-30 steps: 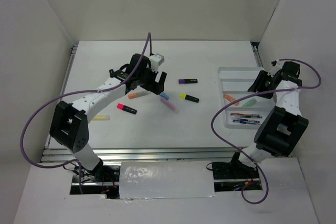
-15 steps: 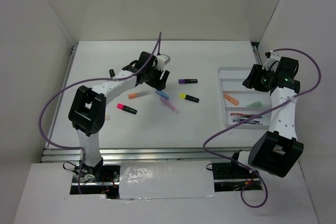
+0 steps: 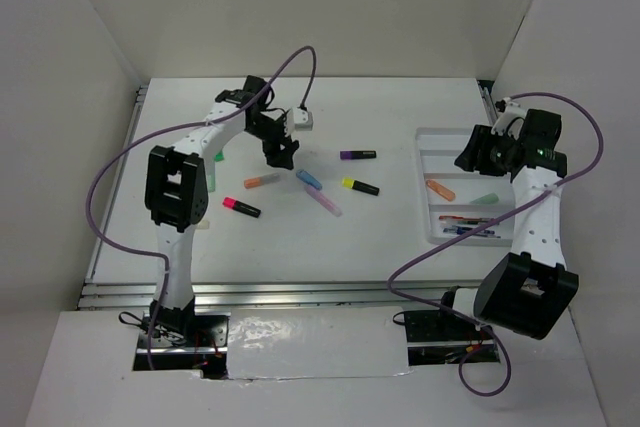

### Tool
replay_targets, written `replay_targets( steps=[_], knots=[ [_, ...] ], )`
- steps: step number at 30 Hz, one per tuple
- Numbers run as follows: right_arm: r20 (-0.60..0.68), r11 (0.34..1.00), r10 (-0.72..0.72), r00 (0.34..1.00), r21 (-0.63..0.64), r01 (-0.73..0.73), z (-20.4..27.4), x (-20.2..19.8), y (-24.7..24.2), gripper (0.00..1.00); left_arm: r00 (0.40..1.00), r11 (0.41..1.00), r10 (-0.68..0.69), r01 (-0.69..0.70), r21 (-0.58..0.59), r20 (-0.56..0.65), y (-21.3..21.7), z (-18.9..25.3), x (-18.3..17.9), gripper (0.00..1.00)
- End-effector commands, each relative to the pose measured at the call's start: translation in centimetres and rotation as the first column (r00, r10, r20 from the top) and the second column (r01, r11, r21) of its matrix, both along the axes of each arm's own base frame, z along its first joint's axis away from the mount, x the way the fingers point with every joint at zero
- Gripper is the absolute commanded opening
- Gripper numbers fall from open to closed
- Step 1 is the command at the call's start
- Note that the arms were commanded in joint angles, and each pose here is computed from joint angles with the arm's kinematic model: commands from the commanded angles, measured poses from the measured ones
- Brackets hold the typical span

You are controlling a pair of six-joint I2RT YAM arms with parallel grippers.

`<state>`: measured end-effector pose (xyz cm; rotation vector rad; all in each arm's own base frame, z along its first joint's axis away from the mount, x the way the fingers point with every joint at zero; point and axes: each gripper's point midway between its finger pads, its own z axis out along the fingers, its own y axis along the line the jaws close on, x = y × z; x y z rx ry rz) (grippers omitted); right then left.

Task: Sort the stationery into containers
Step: Grab a piece of stationery with the left arm

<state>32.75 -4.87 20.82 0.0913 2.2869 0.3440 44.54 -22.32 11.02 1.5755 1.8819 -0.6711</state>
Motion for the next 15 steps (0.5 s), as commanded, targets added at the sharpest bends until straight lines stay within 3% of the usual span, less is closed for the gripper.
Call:
replay_targets(
  steps=[1,15],
  knots=[
    [0.014,1.000,0.027,1.000,-0.011,-0.027,0.5,-0.6,0.7,0.55,0.976,0.976,-0.216,0.216,-0.035,0.000,-1.6,-1.3,-2.8,0.81],
    [0.007,0.999,0.051,0.999,0.002,-0.051,0.6,-1.3,1.3,0.55,0.970,0.973,-0.231,0.230,0.031,0.072,-4.4,-6.0,-0.1,0.82]
  ],
)
